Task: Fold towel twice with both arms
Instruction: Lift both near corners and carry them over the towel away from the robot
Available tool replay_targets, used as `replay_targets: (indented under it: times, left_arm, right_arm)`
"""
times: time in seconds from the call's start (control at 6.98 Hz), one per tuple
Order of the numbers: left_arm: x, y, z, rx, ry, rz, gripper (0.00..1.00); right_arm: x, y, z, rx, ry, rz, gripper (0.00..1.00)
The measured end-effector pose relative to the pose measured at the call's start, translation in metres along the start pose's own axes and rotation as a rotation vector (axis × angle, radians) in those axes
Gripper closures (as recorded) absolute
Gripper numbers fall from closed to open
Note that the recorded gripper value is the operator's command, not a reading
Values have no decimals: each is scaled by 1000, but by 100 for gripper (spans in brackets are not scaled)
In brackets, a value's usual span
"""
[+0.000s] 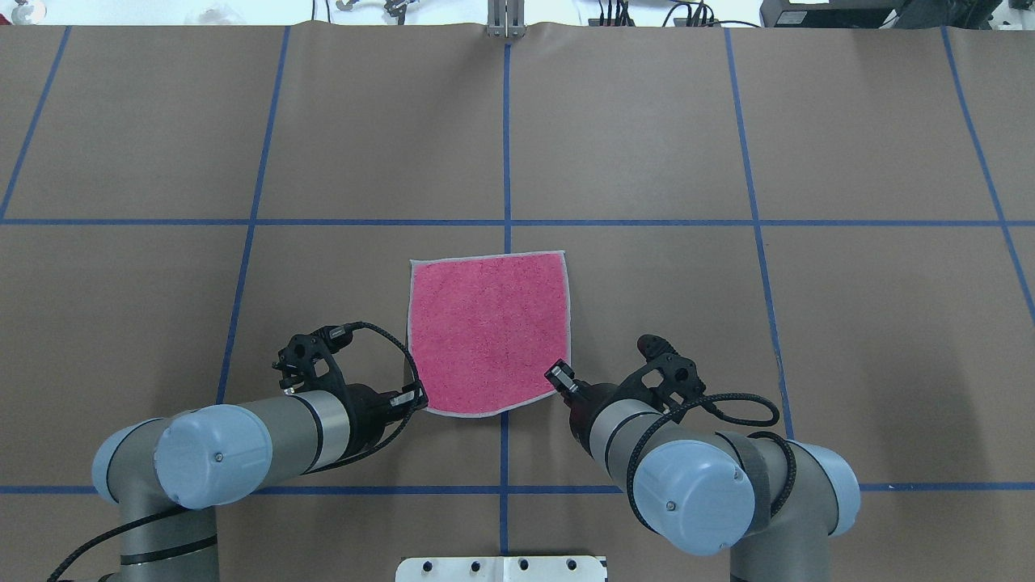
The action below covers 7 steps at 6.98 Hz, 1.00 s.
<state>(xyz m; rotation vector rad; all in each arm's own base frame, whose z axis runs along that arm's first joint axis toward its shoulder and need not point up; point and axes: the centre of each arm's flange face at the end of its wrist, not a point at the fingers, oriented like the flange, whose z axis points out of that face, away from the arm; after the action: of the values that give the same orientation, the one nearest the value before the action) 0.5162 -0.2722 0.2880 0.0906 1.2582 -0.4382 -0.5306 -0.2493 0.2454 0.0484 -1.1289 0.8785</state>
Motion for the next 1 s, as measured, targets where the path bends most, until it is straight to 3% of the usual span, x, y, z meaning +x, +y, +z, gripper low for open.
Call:
replay_targets:
  times: [0.43, 1.0]
  left_arm:
    - [-4, -1, -44, -52, 28, -1, 100]
    - [2, -10, -48, -42, 25, -6, 100]
  right_arm:
    - [-3, 17, -39, -35, -4, -15, 100]
    - [-3, 5, -34, 0, 4, -21, 100]
